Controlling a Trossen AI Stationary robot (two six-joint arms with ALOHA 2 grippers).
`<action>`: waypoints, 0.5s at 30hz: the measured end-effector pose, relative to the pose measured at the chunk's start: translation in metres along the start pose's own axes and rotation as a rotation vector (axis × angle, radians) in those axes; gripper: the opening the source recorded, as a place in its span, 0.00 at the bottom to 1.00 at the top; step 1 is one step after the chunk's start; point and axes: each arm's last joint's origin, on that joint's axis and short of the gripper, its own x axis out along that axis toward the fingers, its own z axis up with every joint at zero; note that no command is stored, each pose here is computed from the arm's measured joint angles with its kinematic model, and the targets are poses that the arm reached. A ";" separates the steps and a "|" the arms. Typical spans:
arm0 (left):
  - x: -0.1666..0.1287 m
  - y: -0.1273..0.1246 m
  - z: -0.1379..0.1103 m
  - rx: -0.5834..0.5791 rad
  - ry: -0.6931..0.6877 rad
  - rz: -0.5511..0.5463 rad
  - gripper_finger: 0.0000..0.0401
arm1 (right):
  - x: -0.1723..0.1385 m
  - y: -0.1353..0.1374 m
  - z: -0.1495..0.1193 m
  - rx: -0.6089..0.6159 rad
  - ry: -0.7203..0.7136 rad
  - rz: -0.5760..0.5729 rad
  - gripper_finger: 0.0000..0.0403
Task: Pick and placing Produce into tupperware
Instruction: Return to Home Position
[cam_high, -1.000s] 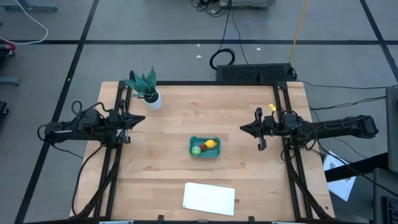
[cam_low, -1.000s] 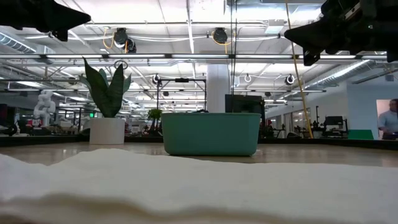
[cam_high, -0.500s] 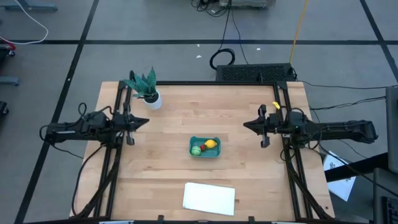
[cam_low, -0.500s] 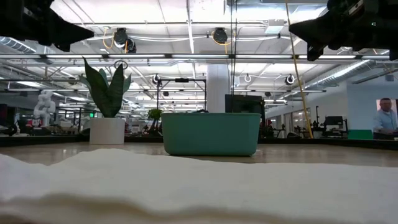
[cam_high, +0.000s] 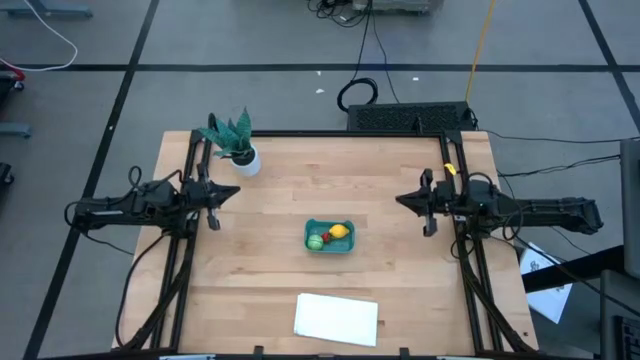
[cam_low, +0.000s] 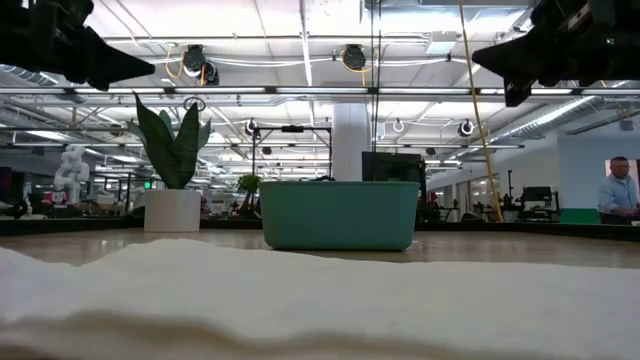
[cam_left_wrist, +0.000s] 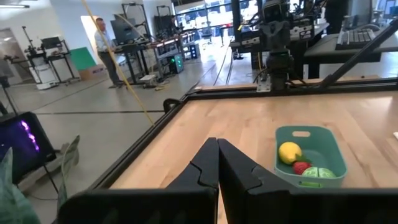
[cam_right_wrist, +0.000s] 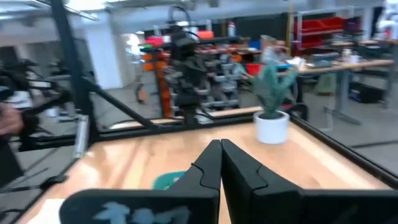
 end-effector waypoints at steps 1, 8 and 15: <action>0.000 0.000 0.000 -0.001 0.000 0.002 0.00 | 0.000 0.000 -0.001 -0.005 0.007 -0.018 0.00; 0.005 -0.003 -0.012 -0.030 0.025 0.000 0.00 | -0.002 0.004 -0.008 -0.062 -0.002 0.027 0.00; 0.012 -0.007 -0.025 -0.006 -0.008 0.015 0.00 | -0.006 0.005 -0.010 -0.054 -0.066 0.046 0.00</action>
